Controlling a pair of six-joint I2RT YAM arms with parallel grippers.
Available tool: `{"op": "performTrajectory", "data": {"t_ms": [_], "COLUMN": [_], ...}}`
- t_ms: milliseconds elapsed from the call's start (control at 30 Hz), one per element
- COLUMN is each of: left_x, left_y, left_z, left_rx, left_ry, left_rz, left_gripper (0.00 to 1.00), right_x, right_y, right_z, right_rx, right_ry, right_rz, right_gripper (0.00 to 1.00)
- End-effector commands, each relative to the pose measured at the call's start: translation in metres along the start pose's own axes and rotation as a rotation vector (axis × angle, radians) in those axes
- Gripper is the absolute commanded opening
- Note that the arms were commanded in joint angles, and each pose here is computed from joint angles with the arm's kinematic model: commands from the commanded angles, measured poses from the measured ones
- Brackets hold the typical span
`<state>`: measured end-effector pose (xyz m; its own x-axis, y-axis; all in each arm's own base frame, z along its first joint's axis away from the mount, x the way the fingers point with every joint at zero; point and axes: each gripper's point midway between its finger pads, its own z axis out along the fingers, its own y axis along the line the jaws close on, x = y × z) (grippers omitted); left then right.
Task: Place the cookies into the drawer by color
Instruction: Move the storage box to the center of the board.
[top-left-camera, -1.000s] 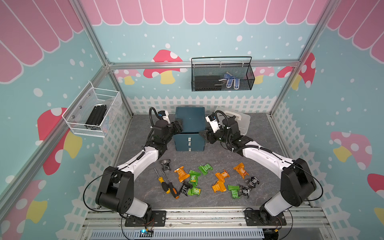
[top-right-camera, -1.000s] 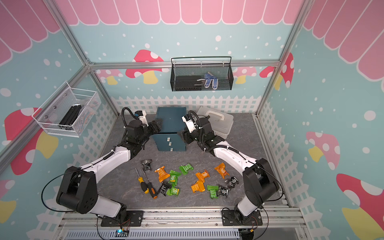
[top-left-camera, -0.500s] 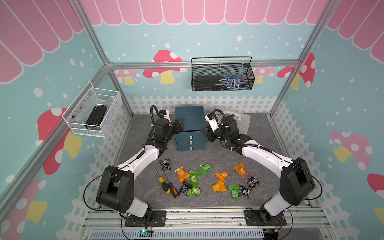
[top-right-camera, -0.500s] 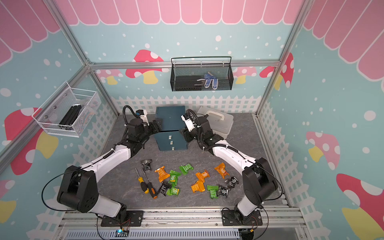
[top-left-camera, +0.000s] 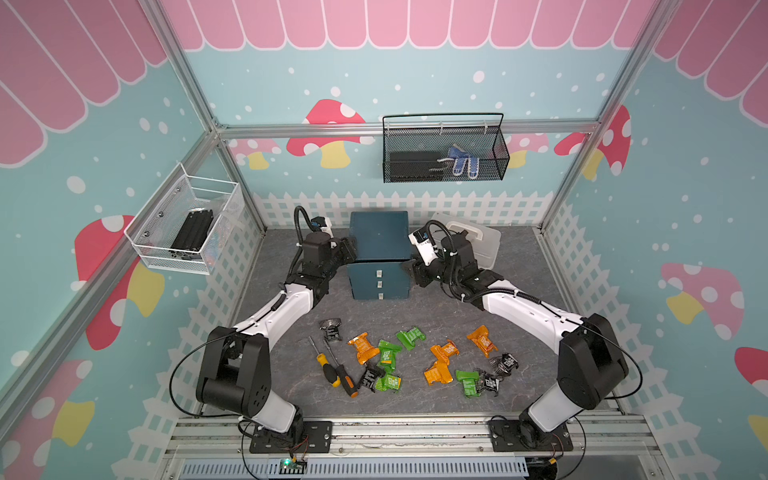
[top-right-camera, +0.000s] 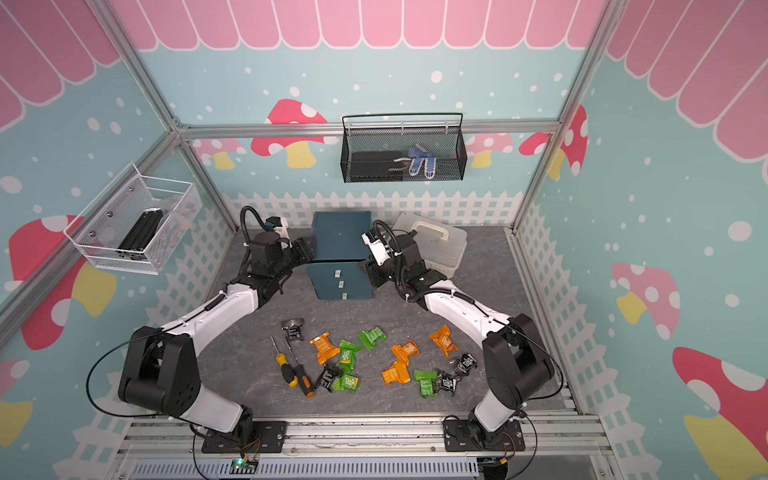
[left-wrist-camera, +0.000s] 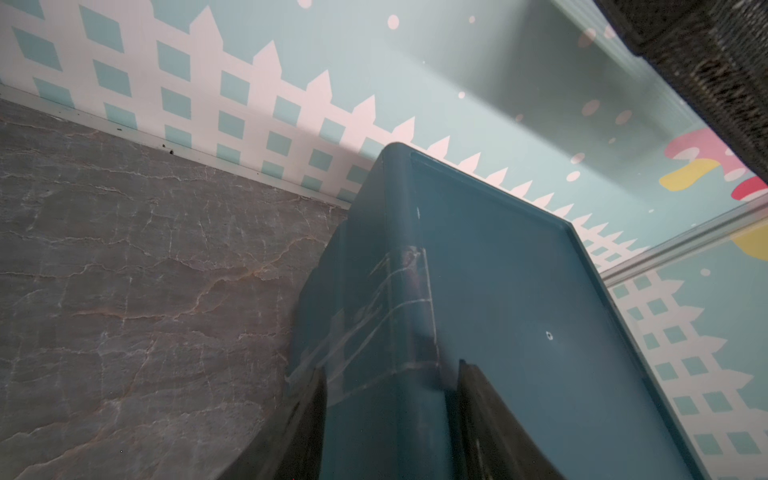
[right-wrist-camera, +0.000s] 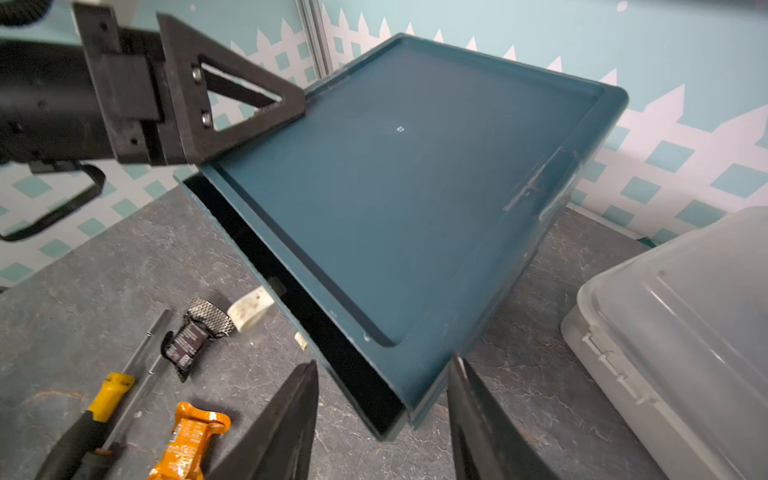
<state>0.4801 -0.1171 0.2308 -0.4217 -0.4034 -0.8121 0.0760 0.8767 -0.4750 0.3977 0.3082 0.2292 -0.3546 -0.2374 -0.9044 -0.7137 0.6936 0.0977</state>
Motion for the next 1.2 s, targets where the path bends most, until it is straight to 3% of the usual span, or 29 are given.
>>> {"op": "performTrajectory", "data": {"t_ms": [0, 233, 467, 567, 700, 800, 933, 1100, 1167], "left_x": [0.012, 0.028, 0.023, 0.015, 0.008, 0.002, 0.000, 0.001, 0.000], "left_y": [0.000, -0.006, -0.014, -0.022, -0.010, -0.005, -0.010, -0.013, -0.017], "left_z": [0.019, 0.044, 0.015, 0.001, 0.011, 0.021, 0.037, 0.038, 0.035], "left_rx": [0.012, 0.073, 0.097, 0.104, 0.062, 0.068, 0.103, 0.098, 0.111], "left_ry": [0.054, 0.121, 0.072, 0.044, 0.047, 0.050, 0.067, 0.065, 0.068], "left_rz": [0.018, -0.020, -0.053, -0.030, -0.027, -0.032, -0.038, -0.042, -0.046], "left_gripper": [0.51, 0.45, 0.46, 0.51, 0.61, 0.69, 0.55, 0.57, 0.63], "right_x": [0.002, 0.001, -0.008, -0.011, -0.009, -0.009, -0.023, -0.035, -0.041], "right_y": [-0.004, -0.017, -0.026, -0.025, -0.022, -0.021, -0.014, -0.029, -0.041], "right_z": [0.011, 0.012, 0.018, 0.022, 0.022, 0.015, -0.001, -0.021, -0.025], "right_rx": [0.019, 0.081, 0.097, 0.087, 0.067, 0.071, 0.053, 0.116, 0.125], "right_ry": [0.014, 0.016, 0.001, 0.002, 0.013, 0.007, -0.030, -0.065, -0.080], "right_rz": [0.001, 0.003, 0.013, 0.012, 0.039, 0.058, 0.064, 0.095, 0.127], "right_gripper": [0.48, 0.47, 0.38, 0.36, 0.37, 0.40, 0.52, 0.62, 0.66]}}
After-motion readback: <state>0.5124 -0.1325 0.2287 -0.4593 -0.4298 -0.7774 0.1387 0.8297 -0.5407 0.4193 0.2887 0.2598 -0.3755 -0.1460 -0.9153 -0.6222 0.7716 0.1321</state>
